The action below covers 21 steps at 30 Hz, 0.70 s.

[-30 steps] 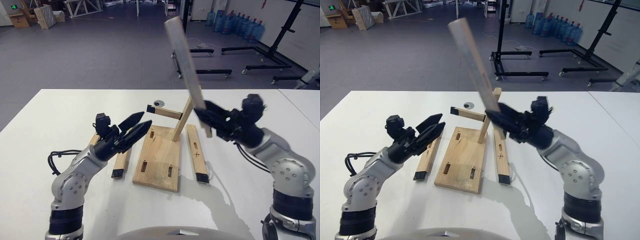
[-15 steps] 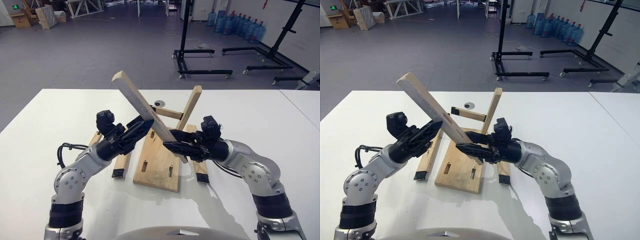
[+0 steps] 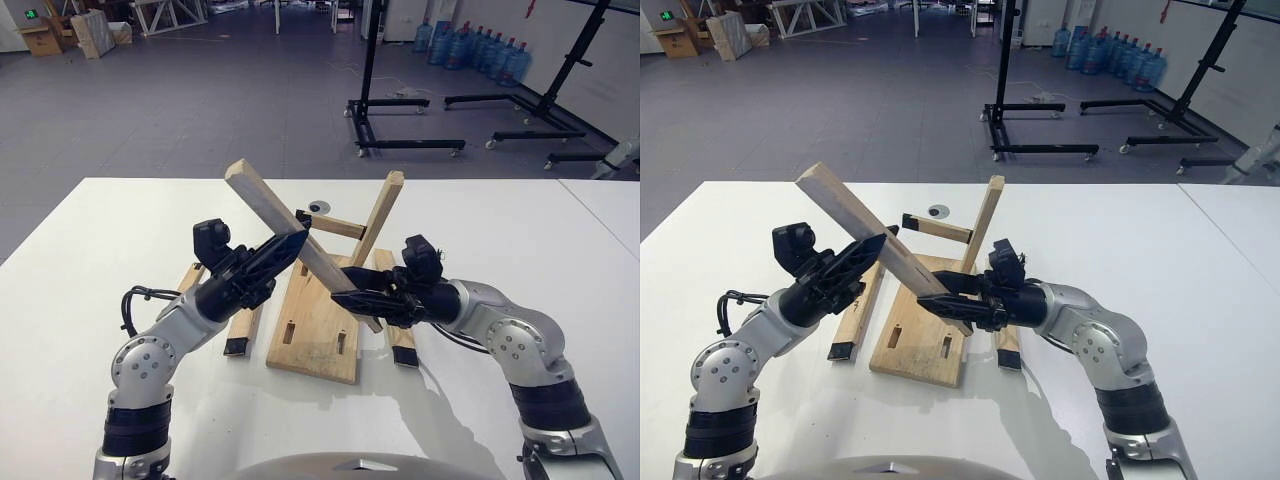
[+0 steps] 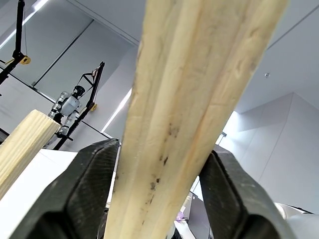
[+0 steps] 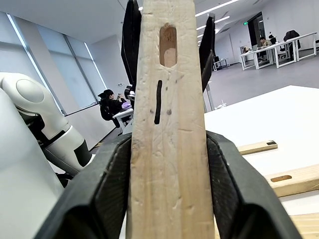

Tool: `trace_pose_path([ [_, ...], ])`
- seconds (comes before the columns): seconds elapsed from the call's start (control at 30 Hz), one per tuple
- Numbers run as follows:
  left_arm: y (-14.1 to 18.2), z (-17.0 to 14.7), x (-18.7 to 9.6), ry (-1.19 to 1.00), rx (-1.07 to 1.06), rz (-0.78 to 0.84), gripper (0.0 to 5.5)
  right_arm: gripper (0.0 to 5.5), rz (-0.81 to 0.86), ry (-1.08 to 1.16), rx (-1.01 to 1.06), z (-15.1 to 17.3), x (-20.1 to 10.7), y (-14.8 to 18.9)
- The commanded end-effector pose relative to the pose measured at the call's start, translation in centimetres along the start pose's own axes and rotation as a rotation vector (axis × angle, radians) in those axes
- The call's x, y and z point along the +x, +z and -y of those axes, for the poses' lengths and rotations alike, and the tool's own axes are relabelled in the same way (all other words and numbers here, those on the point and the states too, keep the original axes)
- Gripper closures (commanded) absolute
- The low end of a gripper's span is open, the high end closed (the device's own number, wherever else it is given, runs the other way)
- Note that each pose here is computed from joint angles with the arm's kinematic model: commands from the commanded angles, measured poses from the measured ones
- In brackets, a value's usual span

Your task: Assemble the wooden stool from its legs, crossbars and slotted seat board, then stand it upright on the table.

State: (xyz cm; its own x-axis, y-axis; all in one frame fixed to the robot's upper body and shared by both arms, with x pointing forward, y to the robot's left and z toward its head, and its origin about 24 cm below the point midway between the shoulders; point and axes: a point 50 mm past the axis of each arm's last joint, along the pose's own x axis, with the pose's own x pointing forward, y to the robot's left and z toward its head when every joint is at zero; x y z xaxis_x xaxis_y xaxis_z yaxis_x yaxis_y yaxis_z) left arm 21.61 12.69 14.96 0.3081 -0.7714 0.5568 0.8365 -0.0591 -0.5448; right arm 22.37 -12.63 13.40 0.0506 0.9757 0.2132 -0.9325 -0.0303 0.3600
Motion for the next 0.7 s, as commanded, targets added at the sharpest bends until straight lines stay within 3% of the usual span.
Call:
trace_pose_path([
  [0.03,-0.1,0.0,0.0,0.014,0.014,-0.015,3.19,3.49,0.001,0.007,-0.017,0.1,0.0,0.7],
  [0.23,-0.3,-1.1,-0.2,0.088,0.091,-0.033,3.37,3.49,-0.015,-0.025,0.029,0.5,-0.7,1.1],
  [0.27,-0.3,-1.1,-0.2,0.090,0.099,-0.029,3.41,3.11,-0.033,-0.031,0.033,0.5,-0.9,0.9],
  [0.37,0.2,-1.0,-0.5,0.080,0.163,-0.025,3.47,2.64,-0.059,-0.075,0.042,0.6,-1.4,0.3],
  [0.43,1.4,-0.8,-1.2,0.091,0.228,-0.015,3.47,2.29,-0.078,-0.125,0.032,0.8,-1.9,-0.2],
  [0.57,6.4,-0.4,-2.8,0.165,0.407,0.053,3.48,2.24,-0.168,-0.265,-0.046,1.6,-2.5,-1.5],
  [0.7,8.5,0.2,-3.4,0.180,0.495,0.045,3.48,2.24,-0.329,-0.335,-0.232,3.6,-0.2,-3.1],
])
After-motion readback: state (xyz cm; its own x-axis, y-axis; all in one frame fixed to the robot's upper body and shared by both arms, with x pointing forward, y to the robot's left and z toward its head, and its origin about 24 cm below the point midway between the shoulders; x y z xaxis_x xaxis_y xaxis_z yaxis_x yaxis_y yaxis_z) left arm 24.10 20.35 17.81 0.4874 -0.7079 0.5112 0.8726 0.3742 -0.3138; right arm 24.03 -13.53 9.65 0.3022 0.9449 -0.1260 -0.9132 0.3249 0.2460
